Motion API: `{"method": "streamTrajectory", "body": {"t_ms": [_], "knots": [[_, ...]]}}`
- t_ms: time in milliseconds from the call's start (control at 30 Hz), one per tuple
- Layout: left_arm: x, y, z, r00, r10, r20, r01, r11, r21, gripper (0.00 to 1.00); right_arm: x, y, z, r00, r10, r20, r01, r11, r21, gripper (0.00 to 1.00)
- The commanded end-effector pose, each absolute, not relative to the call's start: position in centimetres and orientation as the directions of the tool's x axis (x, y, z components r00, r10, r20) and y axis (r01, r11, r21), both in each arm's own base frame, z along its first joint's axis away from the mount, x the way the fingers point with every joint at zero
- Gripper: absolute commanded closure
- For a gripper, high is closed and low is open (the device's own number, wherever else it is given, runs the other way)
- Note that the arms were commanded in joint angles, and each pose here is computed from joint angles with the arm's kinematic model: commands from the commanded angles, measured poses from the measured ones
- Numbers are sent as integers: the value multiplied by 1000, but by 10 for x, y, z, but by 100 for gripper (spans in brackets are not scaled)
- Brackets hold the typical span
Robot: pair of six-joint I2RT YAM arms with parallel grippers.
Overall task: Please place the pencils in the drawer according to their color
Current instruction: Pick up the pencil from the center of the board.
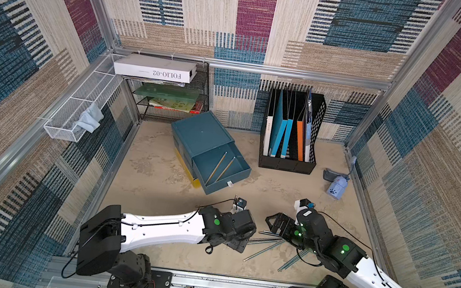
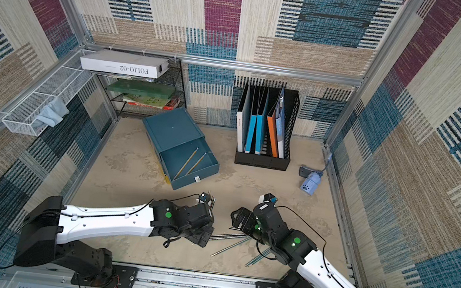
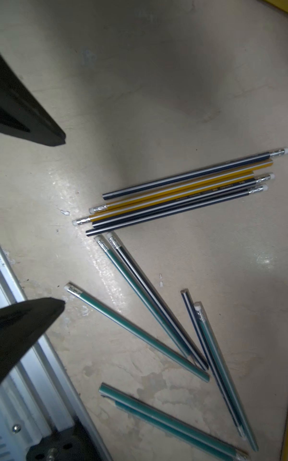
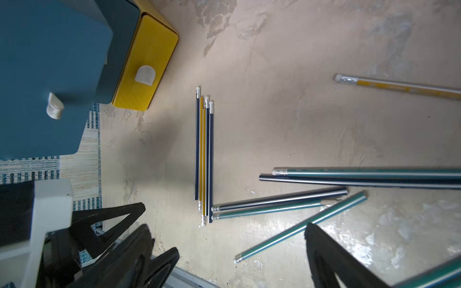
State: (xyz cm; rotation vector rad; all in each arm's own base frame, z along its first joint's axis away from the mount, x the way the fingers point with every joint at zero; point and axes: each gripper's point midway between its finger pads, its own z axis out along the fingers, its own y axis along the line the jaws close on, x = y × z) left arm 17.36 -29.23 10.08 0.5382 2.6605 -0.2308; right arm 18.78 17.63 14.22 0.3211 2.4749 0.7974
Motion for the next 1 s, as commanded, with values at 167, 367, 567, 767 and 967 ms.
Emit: {"method": "streamTrajectory", "body": {"t_ms": [167, 367, 567, 767, 967], "knots": [[196, -306, 83, -843, 330, -425, 407, 908, -102, 38, 179, 168, 127, -856, 369, -361, 96, 801, 591, 2], [206, -312, 74, -842, 347, -412, 419, 903, -95, 62, 180, 167, 125, -856, 373, -358, 104, 803, 587, 2], [215, -309, 64, -857, 324, -401, 388, 917, -88, 79, 180, 168, 124, -858, 368, -358, 103, 806, 583, 2], [223, -299, 54, -871, 297, -392, 351, 933, -74, 79, 182, 168, 123, -860, 363, -358, 103, 811, 576, 2], [227, -293, 46, -880, 287, -380, 335, 940, -68, 80, 183, 167, 121, -860, 365, -357, 108, 813, 572, 2]]}}
